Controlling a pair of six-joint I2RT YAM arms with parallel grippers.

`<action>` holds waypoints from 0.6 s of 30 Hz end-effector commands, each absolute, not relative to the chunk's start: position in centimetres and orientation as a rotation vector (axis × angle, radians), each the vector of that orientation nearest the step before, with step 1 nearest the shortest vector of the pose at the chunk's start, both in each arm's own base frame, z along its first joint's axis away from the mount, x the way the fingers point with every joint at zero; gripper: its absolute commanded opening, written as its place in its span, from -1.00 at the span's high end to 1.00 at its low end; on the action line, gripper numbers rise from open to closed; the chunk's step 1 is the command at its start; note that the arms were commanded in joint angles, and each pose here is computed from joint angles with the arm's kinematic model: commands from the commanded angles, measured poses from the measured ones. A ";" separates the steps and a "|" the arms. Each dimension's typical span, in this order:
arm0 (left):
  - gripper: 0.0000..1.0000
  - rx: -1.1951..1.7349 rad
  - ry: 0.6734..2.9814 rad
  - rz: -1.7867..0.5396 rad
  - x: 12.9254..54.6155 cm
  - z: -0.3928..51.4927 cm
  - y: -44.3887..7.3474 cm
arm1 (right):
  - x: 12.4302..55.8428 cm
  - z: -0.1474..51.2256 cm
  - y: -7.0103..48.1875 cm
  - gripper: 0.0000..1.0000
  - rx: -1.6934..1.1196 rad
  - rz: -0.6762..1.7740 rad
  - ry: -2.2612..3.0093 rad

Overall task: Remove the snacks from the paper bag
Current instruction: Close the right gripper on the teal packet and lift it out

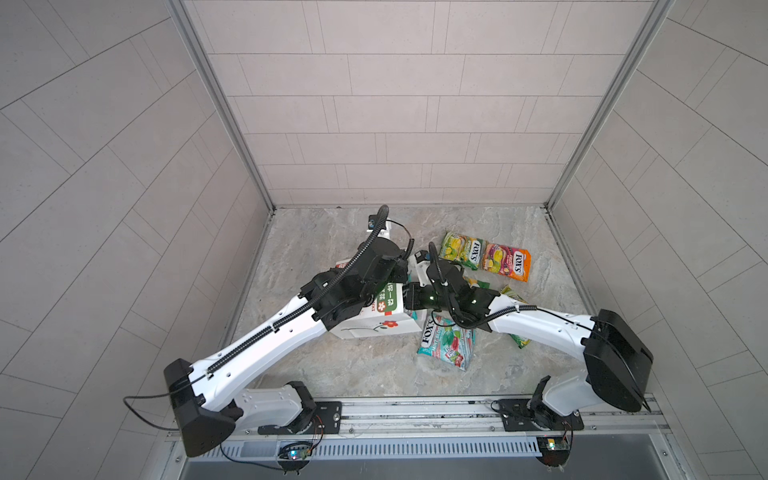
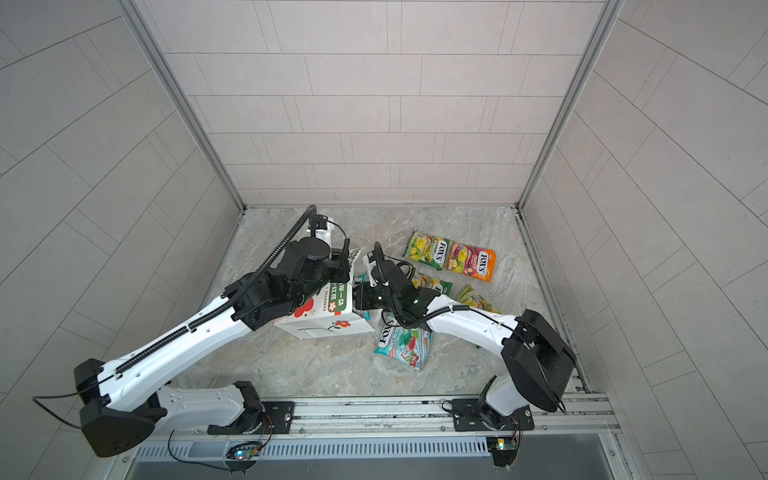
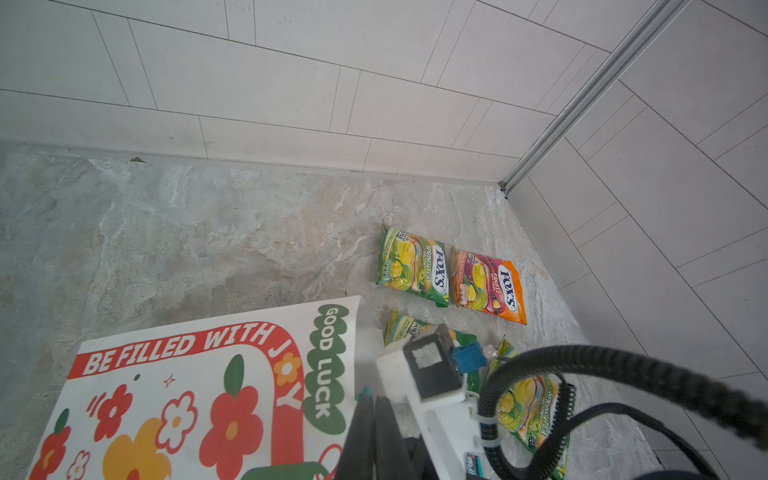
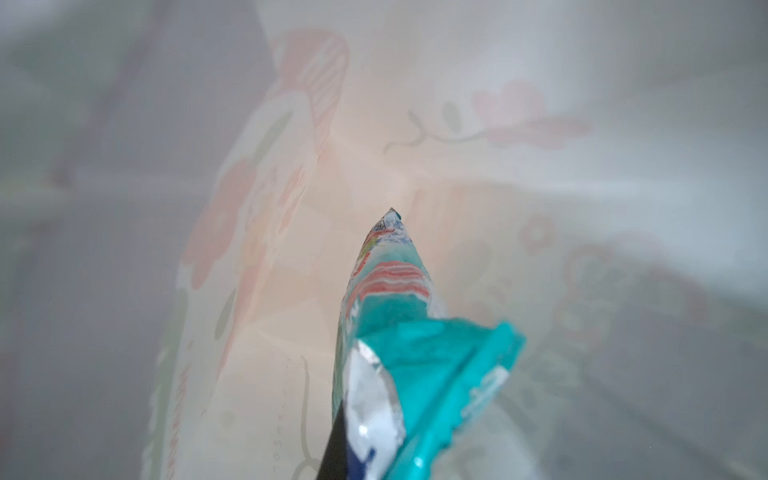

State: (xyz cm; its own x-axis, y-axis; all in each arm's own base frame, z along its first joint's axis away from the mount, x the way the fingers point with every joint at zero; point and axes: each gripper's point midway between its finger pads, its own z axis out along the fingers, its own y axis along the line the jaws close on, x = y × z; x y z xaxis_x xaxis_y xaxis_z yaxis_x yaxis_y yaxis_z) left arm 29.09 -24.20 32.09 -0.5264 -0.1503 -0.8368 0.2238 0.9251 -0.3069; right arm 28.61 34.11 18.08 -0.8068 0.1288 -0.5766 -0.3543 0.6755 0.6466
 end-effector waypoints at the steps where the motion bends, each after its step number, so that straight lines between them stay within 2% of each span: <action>1: 1.00 0.053 2.067 -0.431 29.2 32.3 -23.7 | 28.7 19.8 33.1 1.00 -0.170 1.046 2.229; 18: 1.00 0.063 2.059 -0.450 29.2 32.4 -24.0 | 28.0 23.7 29.8 1.00 -0.169 1.017 2.124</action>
